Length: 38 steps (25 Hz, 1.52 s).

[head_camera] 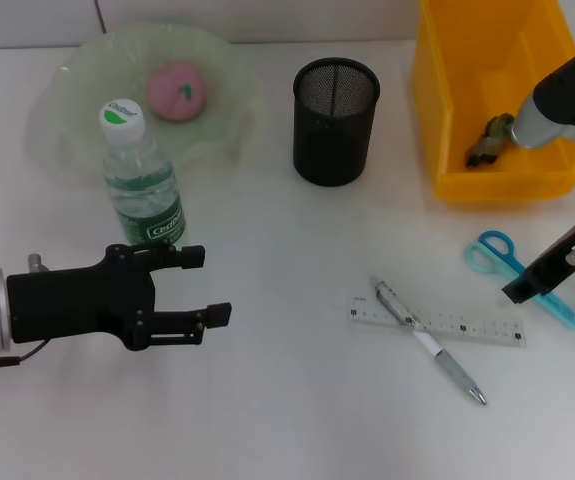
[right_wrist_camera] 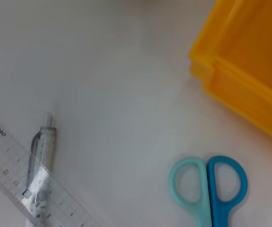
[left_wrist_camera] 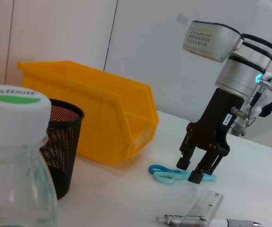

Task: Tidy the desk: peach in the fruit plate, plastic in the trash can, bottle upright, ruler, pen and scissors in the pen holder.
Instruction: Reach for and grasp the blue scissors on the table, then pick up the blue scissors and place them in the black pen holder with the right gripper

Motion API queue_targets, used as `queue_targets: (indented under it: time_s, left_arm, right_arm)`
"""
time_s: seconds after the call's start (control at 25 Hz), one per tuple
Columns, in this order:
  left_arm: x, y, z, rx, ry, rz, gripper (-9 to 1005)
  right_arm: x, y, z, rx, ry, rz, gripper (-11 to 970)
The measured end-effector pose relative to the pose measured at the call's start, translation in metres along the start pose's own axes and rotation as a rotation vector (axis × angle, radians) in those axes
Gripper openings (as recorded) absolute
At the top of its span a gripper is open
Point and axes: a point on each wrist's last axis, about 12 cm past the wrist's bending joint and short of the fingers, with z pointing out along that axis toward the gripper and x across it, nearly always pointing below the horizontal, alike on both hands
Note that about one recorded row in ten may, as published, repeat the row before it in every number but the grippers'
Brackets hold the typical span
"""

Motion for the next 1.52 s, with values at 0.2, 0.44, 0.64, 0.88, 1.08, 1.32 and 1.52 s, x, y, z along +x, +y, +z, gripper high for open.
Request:
queue_targets:
  time_s: [0.2, 0.44, 0.64, 0.88, 1.08, 1.32, 1.52]
  left_arm:
    - [0.0005, -0.0007, 0.0006, 0.001, -0.001, -0.002, 844]
    - [0.0, -0.0007, 0.0016, 0.002, -0.003, -0.001, 844]
    - [-0.0006, -0.0003, 0.0023, 0.002, -0.003, 0.001, 844]
    - [-0.0006, 0.0009, 0.003, -0.007, 0.0, 0.003, 844]
    - [-0.0002, 0.0013, 0.0033, -0.012, 0.002, 0.002, 844]
    - [-0.0005, 0.0013, 0.0039, -0.011, 0.001, 0.003, 844]
    - [0.0007, 0.0007, 0.0032, -0.013, 0.001, 0.0, 844]
  right_arm:
    - [-0.0001, 0.0001, 0.0018, 0.0, 0.001, 0.002, 470]
    - [0.0009, 0.0001, 0.0038, 0.0, 0.009, 0.002, 446]
    - [0.0008, -0.0004, 0.0042, 0.002, 0.009, 0.003, 429]
    - [0.0001, -0.001, 0.0046, 0.008, 0.006, 0.001, 408]
    - [0.0, -0.0013, 0.0049, 0.009, 0.005, 0.002, 316]
    - [0.001, -0.0016, 0.0054, 0.009, 0.004, 0.001, 268]
    - [0.0026, -0.0018, 0.0008, 0.009, -0.014, 0.0, 206]
